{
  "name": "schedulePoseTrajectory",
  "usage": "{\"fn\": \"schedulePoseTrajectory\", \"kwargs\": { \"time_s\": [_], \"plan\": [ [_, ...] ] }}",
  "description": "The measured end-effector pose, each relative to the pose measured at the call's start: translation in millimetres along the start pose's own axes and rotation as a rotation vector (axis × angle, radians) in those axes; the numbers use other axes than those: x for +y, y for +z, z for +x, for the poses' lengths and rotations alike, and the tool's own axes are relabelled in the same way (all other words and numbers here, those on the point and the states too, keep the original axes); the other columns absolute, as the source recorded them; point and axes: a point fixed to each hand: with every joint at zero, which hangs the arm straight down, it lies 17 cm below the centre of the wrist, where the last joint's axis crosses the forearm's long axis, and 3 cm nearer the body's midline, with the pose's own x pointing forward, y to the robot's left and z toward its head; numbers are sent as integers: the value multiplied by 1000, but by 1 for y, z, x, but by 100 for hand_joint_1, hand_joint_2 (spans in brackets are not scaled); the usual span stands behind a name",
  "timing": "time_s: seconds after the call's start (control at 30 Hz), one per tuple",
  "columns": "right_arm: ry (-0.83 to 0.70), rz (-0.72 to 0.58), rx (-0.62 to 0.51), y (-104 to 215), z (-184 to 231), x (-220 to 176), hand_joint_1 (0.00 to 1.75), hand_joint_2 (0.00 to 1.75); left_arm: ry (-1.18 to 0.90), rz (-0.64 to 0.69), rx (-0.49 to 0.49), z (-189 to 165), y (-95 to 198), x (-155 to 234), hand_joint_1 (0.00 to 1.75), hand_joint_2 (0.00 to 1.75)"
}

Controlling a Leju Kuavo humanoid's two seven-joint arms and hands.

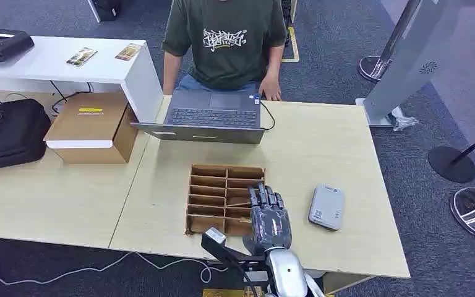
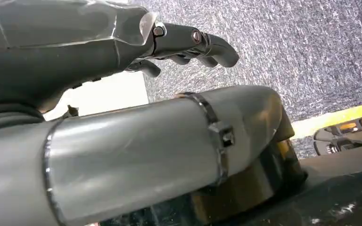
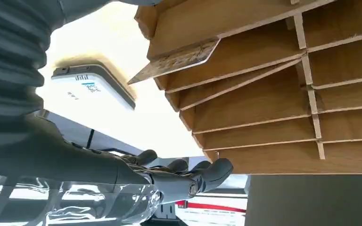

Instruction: Pass the card to the sensor for recognition and then transmit it.

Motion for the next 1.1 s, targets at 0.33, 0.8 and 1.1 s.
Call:
{"fn": "schedulePoseTrajectory", "kwargs": {
  "time_s": [0.33, 0.8, 1.1],
  "plan": [
    [11, 29, 1, 1, -1, 11, 0, 175, 13, -1, 4, -1, 0, 1, 0, 0],
    [11, 35, -1, 1, -2, 15, 0, 175, 30, -3, 3, -1, 0, 0, 0, 0],
    [3, 13, -12, 0, 0, 11, 0, 175, 34, -3, -1, 0, 0, 1, 0, 0]
  ]
}}
